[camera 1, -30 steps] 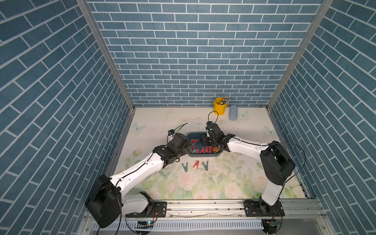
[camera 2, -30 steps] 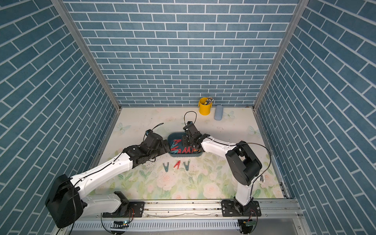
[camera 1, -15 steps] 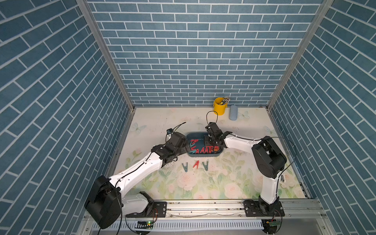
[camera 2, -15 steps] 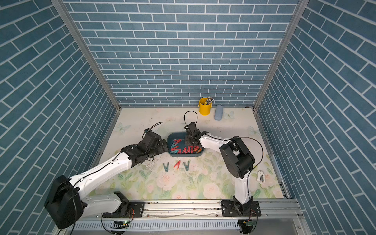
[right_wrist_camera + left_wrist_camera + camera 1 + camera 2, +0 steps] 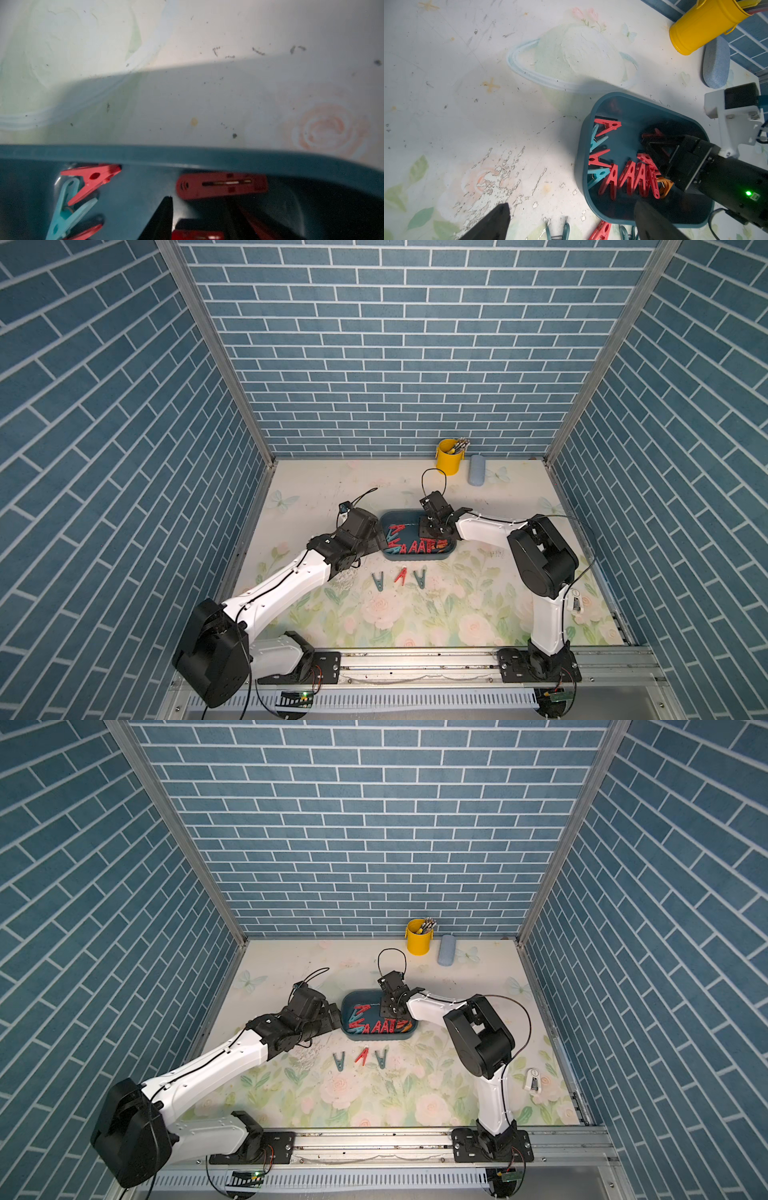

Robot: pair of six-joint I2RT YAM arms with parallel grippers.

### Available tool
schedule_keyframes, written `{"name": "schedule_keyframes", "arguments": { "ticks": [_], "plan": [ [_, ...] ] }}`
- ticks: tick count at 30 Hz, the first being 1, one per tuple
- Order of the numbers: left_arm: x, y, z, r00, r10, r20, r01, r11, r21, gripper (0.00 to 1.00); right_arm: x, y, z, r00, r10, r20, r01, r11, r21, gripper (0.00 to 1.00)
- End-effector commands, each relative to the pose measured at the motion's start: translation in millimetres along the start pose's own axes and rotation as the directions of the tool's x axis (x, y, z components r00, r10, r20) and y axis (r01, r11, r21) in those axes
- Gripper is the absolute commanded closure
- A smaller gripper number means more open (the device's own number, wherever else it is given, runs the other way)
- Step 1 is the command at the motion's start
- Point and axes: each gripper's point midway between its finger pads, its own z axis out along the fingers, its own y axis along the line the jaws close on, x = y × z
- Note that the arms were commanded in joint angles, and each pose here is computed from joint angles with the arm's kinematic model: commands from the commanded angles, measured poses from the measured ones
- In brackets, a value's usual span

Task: Take the clothespins out of the storage box
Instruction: Pick up the clothespin from the storage box.

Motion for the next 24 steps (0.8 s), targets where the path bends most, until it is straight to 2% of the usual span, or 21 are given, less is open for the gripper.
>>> {"name": "schedule_keyframes", "arguments": {
  "ticks": [1,7,14,24],
  "plan": [
    [-3,-2,1,1.000,0.009,0.002,-0.009,1.000,0.005,0.00,0,-4,6,0.998,0.060,-0.016,-0.060,0.998,0.021,0.56],
    [-2,1,0,1.000,0.006,0.002,-0.006,1.000,0.005,0.01,0,-6,5,0.996,0.088,-0.004,-0.088,0.996,0.024,0.58],
    [-1,0,0,1.000,0.003,0.003,-0.004,1.000,0.015,0.00,-16,2,-17,0.995,0.090,0.050,-0.089,0.996,-0.018,0.58],
    [0,-3,2,1.000,0.010,-0.003,-0.010,0.999,0.030,0.01,-32,16,-39,0.972,0.200,0.125,-0.180,0.972,-0.154,0.61]
  ]
}}
